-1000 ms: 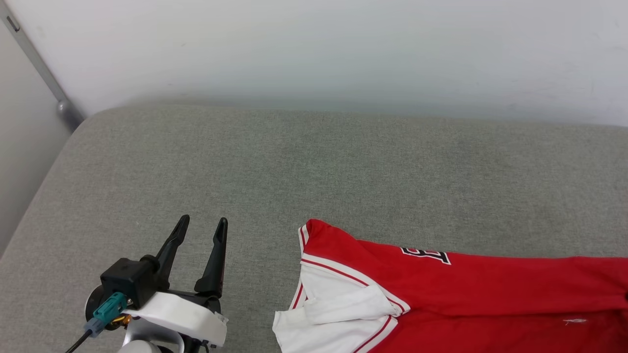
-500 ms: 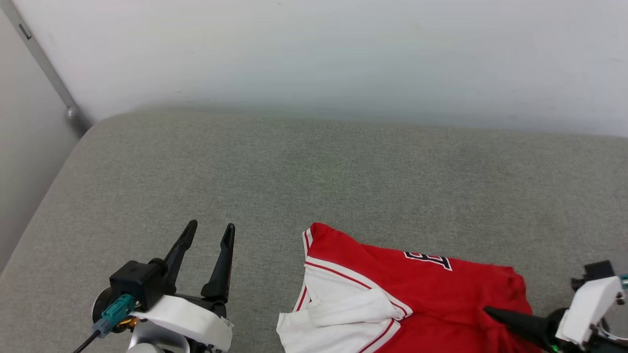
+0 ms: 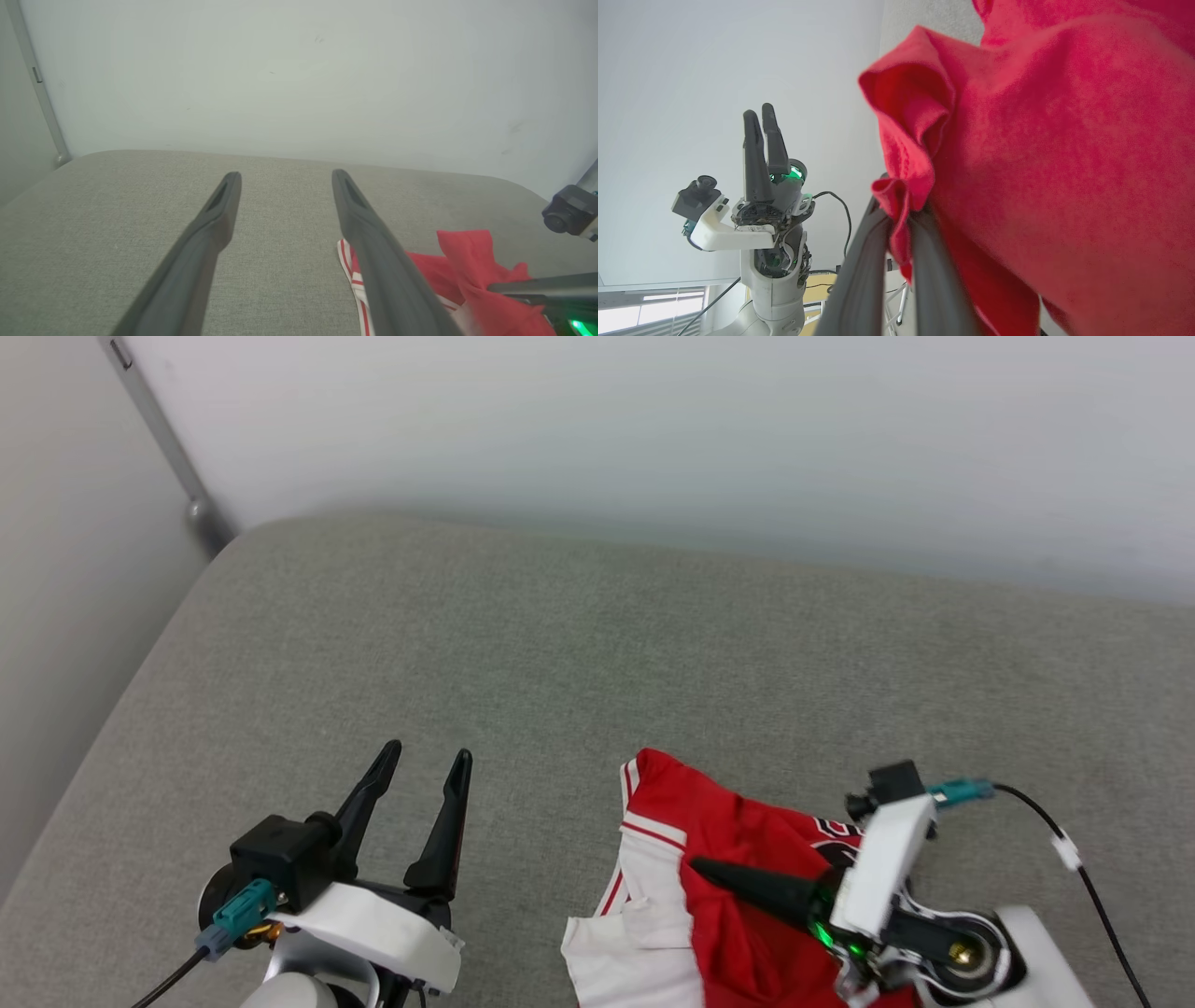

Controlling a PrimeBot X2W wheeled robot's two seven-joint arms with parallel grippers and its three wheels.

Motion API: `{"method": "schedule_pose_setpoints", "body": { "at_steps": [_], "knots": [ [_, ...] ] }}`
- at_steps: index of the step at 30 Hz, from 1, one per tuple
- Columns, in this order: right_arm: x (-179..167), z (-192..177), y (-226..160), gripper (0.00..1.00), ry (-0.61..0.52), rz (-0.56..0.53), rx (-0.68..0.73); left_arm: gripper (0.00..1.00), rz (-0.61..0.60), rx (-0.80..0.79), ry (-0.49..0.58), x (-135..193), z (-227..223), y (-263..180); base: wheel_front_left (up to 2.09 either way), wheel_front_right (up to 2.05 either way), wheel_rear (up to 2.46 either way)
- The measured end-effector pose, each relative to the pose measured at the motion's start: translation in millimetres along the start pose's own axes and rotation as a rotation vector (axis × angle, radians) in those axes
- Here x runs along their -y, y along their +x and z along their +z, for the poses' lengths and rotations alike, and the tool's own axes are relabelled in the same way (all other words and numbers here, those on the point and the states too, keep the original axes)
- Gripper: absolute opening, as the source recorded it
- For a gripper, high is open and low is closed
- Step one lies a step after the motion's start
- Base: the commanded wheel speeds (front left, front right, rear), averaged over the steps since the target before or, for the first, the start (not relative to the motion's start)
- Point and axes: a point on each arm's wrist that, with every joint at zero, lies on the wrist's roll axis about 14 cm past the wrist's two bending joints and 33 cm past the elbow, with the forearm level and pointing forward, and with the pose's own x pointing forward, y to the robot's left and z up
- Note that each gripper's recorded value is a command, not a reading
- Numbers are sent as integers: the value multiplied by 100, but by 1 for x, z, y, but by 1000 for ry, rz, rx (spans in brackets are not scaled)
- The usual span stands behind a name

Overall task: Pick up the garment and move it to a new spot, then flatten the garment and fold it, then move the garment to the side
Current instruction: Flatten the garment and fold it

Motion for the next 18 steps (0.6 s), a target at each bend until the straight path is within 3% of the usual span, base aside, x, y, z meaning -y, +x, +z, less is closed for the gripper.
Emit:
{"method": "schedule_pose_setpoints", "body": {
  "at_steps": [4,8,10,11,18],
  "knots": [
    [-12,-1,30,0,-50,16,-25,100,15,-3,-4,-5,-3,4,0,0,0],
    [8,-7,49,0,-81,-63,-48,100,38,-17,-12,-12,-9,7,0,0,0],
    [21,-6,54,53,-103,-115,-41,100,50,-24,-19,-15,-13,7,0,0,0],
    [26,-6,56,100,-109,-133,-39,100,55,-27,-22,-17,-14,7,0,0,0],
    [19,6,55,100,-187,-139,-2,100,47,-31,-36,-15,-19,11,0,0,0]
  ]
}}
